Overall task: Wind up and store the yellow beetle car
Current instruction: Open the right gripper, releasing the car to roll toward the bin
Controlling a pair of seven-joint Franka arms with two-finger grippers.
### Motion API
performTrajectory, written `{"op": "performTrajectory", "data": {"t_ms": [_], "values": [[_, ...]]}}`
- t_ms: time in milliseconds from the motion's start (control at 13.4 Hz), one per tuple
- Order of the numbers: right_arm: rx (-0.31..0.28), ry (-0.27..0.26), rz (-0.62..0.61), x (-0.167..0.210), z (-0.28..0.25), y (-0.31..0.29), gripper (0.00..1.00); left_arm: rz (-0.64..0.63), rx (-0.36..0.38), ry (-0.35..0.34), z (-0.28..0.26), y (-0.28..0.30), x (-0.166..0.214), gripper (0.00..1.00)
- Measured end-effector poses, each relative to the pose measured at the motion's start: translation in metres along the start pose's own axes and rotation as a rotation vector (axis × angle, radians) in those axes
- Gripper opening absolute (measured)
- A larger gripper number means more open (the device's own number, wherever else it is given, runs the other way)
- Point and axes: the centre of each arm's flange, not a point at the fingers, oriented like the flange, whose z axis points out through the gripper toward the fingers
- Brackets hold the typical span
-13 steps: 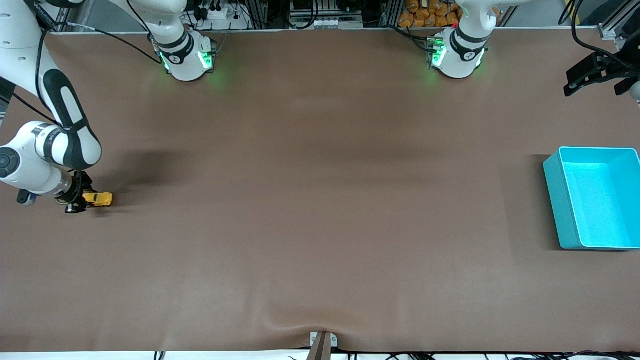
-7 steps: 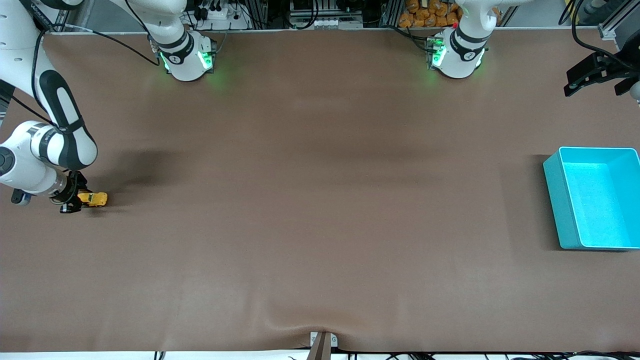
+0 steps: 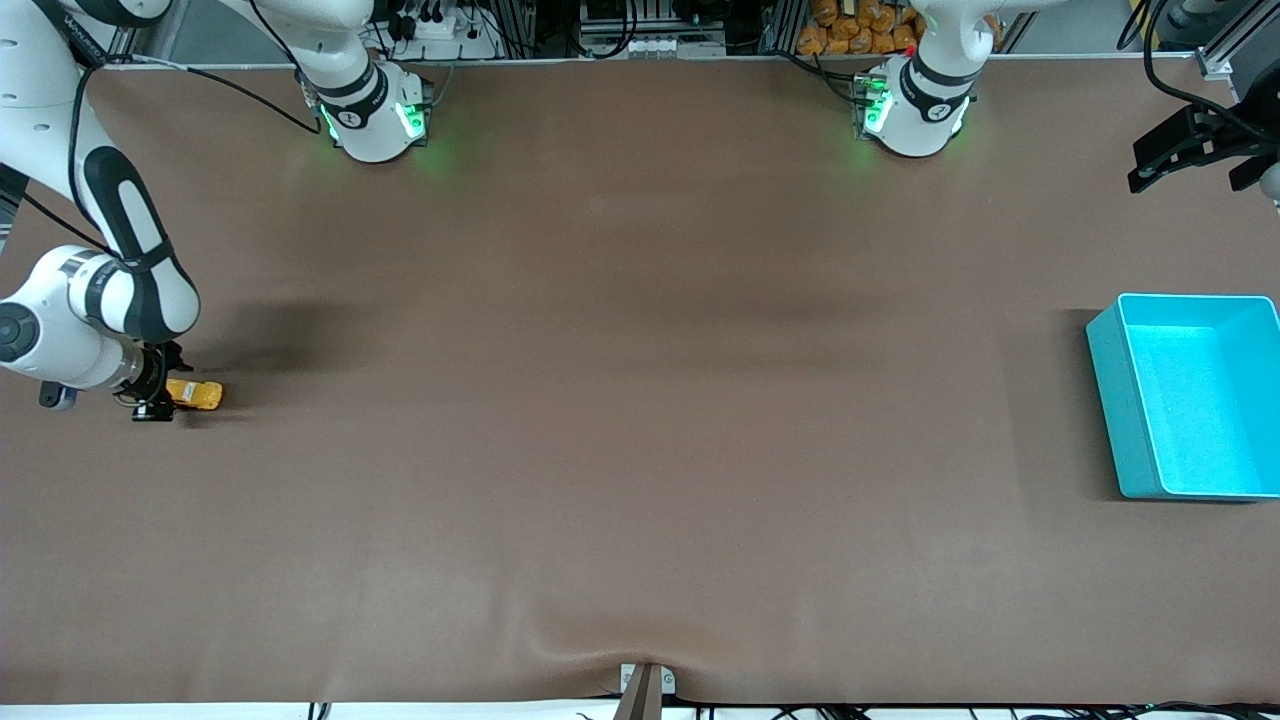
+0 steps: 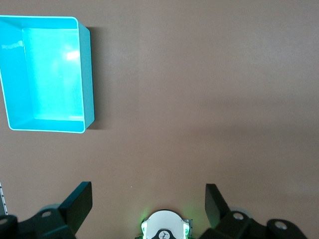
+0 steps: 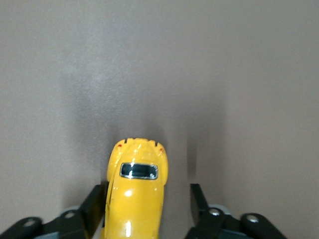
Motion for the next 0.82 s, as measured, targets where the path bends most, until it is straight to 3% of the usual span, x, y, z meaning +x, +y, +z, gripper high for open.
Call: {"op": "performTrajectory", "data": {"t_ms": [149, 299, 522, 821], "values": [[-0.081, -0.021, -0.017, 0.013, -0.07, -0.005, 1.0, 0.0, 0.0, 0.0, 0.0, 0.0, 0.0, 1.0], [-0.122, -0.06, -0.01, 0.015, -0.166, -0.003, 1.0, 0.0, 0.0, 0.001, 0.0, 0.0, 0.0, 1.0], [-0.074, -0.084, -0.066, -0.006, -0.253, 0.0, 1.0, -0.001, 0.0, 0.001, 0.0, 0.0, 0.0, 1.0], [0.004, -0.067, -0.307, -0.049, -0.3, -0.006, 1.0, -0.001, 0.0, 0.001, 0.0, 0.0, 0.0, 1.0]]}}
